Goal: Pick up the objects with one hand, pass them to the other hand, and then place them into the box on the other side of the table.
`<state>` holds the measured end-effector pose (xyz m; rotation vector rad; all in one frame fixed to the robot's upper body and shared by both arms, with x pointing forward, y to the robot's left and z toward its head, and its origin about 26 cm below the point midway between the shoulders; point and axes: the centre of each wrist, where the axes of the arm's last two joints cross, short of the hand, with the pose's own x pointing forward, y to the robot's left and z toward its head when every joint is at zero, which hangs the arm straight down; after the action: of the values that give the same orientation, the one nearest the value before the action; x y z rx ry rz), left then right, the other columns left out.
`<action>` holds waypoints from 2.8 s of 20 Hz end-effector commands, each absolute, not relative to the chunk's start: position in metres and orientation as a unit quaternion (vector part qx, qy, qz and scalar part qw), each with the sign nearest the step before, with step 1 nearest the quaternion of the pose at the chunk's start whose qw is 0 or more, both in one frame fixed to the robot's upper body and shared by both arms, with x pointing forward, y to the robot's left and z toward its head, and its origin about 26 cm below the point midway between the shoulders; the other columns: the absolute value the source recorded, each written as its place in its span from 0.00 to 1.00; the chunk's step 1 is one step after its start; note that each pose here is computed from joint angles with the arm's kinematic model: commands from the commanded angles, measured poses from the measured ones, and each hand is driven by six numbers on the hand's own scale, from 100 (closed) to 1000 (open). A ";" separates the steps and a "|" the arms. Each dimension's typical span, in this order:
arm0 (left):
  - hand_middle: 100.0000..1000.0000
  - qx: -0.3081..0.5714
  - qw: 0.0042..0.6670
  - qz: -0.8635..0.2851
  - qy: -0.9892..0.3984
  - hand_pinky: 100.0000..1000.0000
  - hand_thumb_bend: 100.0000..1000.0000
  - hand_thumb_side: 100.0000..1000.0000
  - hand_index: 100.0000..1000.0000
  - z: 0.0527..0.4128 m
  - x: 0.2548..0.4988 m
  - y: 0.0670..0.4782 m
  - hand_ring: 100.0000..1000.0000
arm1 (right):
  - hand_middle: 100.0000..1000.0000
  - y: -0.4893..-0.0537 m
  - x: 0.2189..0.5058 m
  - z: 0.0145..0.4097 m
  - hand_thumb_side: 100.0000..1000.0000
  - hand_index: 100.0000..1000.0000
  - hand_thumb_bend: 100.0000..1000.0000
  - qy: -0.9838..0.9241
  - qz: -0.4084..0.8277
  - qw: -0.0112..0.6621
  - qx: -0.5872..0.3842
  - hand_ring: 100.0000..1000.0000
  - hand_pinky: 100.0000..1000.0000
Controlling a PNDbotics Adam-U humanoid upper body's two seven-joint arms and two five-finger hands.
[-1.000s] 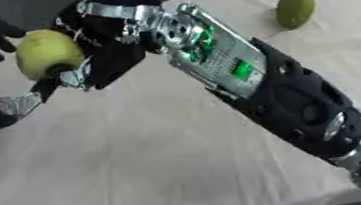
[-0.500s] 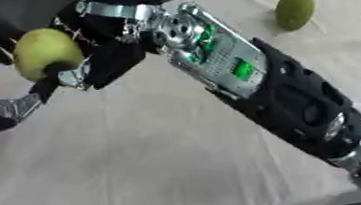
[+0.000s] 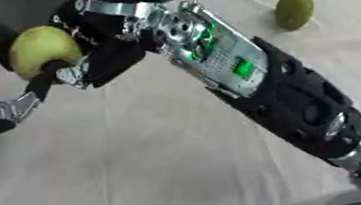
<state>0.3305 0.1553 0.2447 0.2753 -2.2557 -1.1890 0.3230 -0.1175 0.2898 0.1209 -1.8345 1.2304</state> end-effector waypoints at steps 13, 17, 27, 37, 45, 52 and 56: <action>0.41 0.092 0.268 -0.419 -0.863 0.36 0.19 0.18 0.42 0.257 0.330 0.151 0.40 | 0.48 -0.116 0.319 0.296 0.00 0.62 0.25 -0.739 0.510 0.437 0.048 0.53 0.68; 0.40 0.094 0.273 -0.418 -0.861 0.35 0.20 0.17 0.42 0.255 0.332 0.152 0.39 | 0.49 -0.116 0.318 0.297 0.00 0.64 0.37 -0.737 0.516 0.434 0.053 0.54 0.68; 0.37 0.090 0.273 -0.414 -0.864 0.32 0.26 0.15 0.38 0.254 0.333 0.154 0.36 | 0.55 -0.119 0.319 0.300 0.06 0.70 0.54 -0.738 0.524 0.422 0.049 0.59 0.70; 0.34 0.095 0.285 -0.406 -0.863 0.30 0.31 0.12 0.36 0.251 0.334 0.158 0.33 | 0.61 -0.128 0.318 0.303 0.13 0.77 0.60 -0.745 0.526 0.408 0.045 0.64 0.71; 0.33 0.095 0.292 -0.398 -0.865 0.29 0.32 0.11 0.35 0.251 0.335 0.159 0.32 | 0.68 -0.132 0.319 0.304 0.17 0.84 0.64 -0.746 0.539 0.387 0.048 0.69 0.73; 0.33 0.102 0.297 -0.387 -0.867 0.29 0.31 0.11 0.35 0.250 0.336 0.164 0.32 | 0.68 -0.136 0.318 0.304 0.18 0.84 0.64 -0.748 0.538 0.387 0.042 0.69 0.73; 0.33 0.100 0.295 -0.382 -0.870 0.29 0.32 0.11 0.34 0.250 0.335 0.165 0.31 | 0.68 -0.137 0.318 0.304 0.18 0.84 0.64 -0.747 0.539 0.388 0.039 0.70 0.73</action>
<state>0.3355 0.1571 0.2396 0.2267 -2.2860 -1.0321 0.3223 -0.1312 0.2942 0.1355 -1.8699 1.3611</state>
